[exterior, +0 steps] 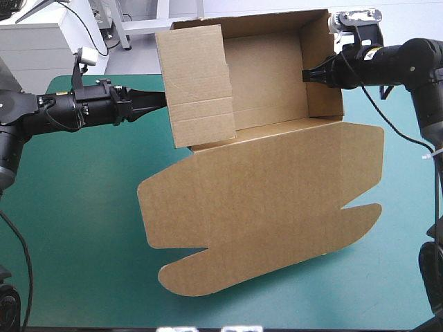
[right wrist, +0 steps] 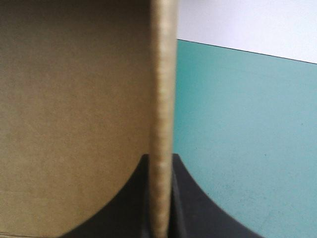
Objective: Fold the box
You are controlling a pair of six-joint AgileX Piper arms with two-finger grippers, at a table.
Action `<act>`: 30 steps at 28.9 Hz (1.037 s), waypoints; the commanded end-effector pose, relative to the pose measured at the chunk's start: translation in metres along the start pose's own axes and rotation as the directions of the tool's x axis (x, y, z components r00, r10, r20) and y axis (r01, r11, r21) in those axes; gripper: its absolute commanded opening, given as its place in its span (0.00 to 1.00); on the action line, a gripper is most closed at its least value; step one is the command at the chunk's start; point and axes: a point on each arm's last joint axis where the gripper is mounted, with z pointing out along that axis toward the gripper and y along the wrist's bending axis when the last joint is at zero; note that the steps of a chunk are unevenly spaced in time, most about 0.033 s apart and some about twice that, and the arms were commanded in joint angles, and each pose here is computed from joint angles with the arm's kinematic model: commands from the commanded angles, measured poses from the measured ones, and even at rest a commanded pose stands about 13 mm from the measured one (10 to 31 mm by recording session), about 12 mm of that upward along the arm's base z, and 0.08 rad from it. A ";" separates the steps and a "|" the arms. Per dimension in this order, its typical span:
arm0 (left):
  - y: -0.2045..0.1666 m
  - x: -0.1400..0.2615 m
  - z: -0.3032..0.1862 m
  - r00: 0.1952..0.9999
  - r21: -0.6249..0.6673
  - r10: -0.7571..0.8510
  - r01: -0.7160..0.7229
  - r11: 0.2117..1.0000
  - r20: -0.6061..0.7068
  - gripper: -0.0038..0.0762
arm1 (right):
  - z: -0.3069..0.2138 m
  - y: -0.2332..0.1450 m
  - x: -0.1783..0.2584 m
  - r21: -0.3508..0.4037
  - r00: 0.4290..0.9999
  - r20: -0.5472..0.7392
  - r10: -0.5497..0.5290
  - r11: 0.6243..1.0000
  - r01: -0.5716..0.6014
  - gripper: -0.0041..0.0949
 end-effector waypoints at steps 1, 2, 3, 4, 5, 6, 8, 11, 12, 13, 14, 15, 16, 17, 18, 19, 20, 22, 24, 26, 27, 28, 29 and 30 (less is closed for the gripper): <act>-0.031 -0.008 -0.008 0.998 0.125 0.039 -0.045 0.991 0.051 0.35 | -0.025 0.011 -0.015 -0.016 0.989 0.146 0.014 1.000 -0.011 0.02; -0.032 -0.008 -0.008 0.998 0.132 0.046 -0.052 0.990 0.050 0.37 | -0.025 0.011 -0.015 -0.016 0.989 0.149 0.018 1.000 -0.016 0.02; -0.032 -0.008 -0.008 0.997 0.133 0.053 -0.060 0.989 0.052 0.39 | -0.025 0.011 -0.015 -0.016 0.988 0.151 0.020 1.000 -0.018 0.02; -0.032 -0.009 -0.008 0.997 0.137 0.053 -0.060 0.989 0.056 0.41 | -0.025 0.011 -0.015 -0.016 0.988 0.151 0.021 1.000 -0.019 0.02; -0.033 -0.009 -0.008 0.996 0.147 0.055 -0.064 0.987 0.066 0.44 | -0.025 0.012 -0.015 -0.019 0.988 0.150 0.019 1.000 -0.017 0.02; -0.034 -0.010 -0.008 0.996 0.157 0.055 -0.067 0.985 0.076 0.47 | -0.024 0.014 -0.015 -0.024 0.988 0.151 0.017 1.000 -0.013 0.02; -0.036 -0.012 -0.009 0.993 0.176 0.066 -0.083 0.981 0.099 0.52 | -0.024 0.017 -0.016 -0.027 0.988 0.154 0.007 1.000 -0.003 0.02; -0.038 -0.014 -0.009 0.990 0.197 0.074 -0.097 0.976 0.122 0.60 | -0.021 0.027 -0.018 -0.042 0.984 0.176 0.004 0.999 0.004 0.02; -0.038 -0.014 -0.009 0.988 0.197 0.084 -0.108 0.974 0.126 0.63 | -0.021 0.029 -0.019 -0.045 0.982 0.189 0.004 0.999 0.004 0.02; -0.038 -0.014 -0.009 0.988 0.198 0.083 -0.107 0.974 0.127 0.66 | -0.021 0.032 -0.019 -0.053 0.981 0.196 0.008 0.999 0.003 0.02; -0.039 -0.014 -0.009 0.988 0.199 0.083 -0.107 0.974 0.128 0.67 | -0.020 0.034 -0.020 -0.056 0.979 0.205 0.007 0.998 0.005 0.02; -0.039 -0.014 -0.009 0.988 0.199 0.083 -0.107 0.974 0.128 0.69 | -0.019 0.036 -0.020 -0.057 0.978 0.209 0.007 0.998 0.006 0.02; -0.039 -0.014 -0.009 0.988 0.199 0.083 -0.107 0.974 0.128 0.69 | -0.018 0.038 -0.021 -0.054 0.977 0.213 0.005 0.999 0.006 0.02; -0.039 -0.014 -0.009 0.988 0.199 0.084 -0.109 0.974 0.128 0.70 | -0.018 0.040 -0.021 -0.048 0.976 0.217 0.003 0.999 0.008 0.02; -0.039 -0.014 -0.009 0.988 0.199 0.084 -0.109 0.974 0.128 0.71 | -0.016 0.041 -0.020 -0.037 0.977 0.213 -0.003 0.999 0.011 0.03; -0.039 -0.014 -0.009 0.988 0.199 0.086 -0.111 0.974 0.128 0.71 | -0.015 0.042 -0.020 -0.027 0.978 0.210 -0.005 1.000 0.010 0.03; -0.039 -0.014 -0.009 0.987 0.198 0.093 -0.117 0.973 0.130 0.72 | -0.014 0.043 -0.020 -0.013 0.979 0.205 -0.009 1.000 0.012 0.03; -0.039 -0.014 -0.010 0.987 0.200 0.092 -0.117 0.973 0.131 0.72 | -0.012 0.044 -0.019 0.007 0.980 0.199 -0.019 1.000 0.018 0.03; -0.039 -0.014 -0.010 0.987 0.200 0.092 -0.117 0.973 0.131 0.72 | -0.012 0.046 -0.020 0.005 0.978 0.209 -0.022 1.000 0.021 0.03; -0.039 -0.014 -0.010 0.987 0.200 0.092 -0.117 0.973 0.131 0.72 | -0.011 0.052 -0.021 -0.007 0.973 0.230 -0.013 1.000 0.015 0.03; -0.039 -0.014 -0.009 0.987 0.198 0.093 -0.117 0.973 0.130 0.72 | -0.011 0.054 -0.021 -0.005 0.972 0.233 -0.019 1.000 0.021 0.03; -0.039 -0.014 -0.010 0.987 0.194 0.097 -0.121 0.973 0.127 0.72 | -0.010 0.056 -0.021 -0.002 0.972 0.234 -0.022 1.000 0.023 0.03; -0.039 -0.015 -0.010 0.987 0.185 0.107 -0.129 0.974 0.123 0.72 | -0.009 0.057 -0.021 0.009 0.971 0.237 -0.025 1.000 0.024 0.03; -0.040 -0.016 -0.009 0.985 0.163 0.128 -0.146 0.976 0.116 0.72 | -0.009 0.059 -0.022 0.021 0.970 0.244 -0.027 1.000 0.022 0.03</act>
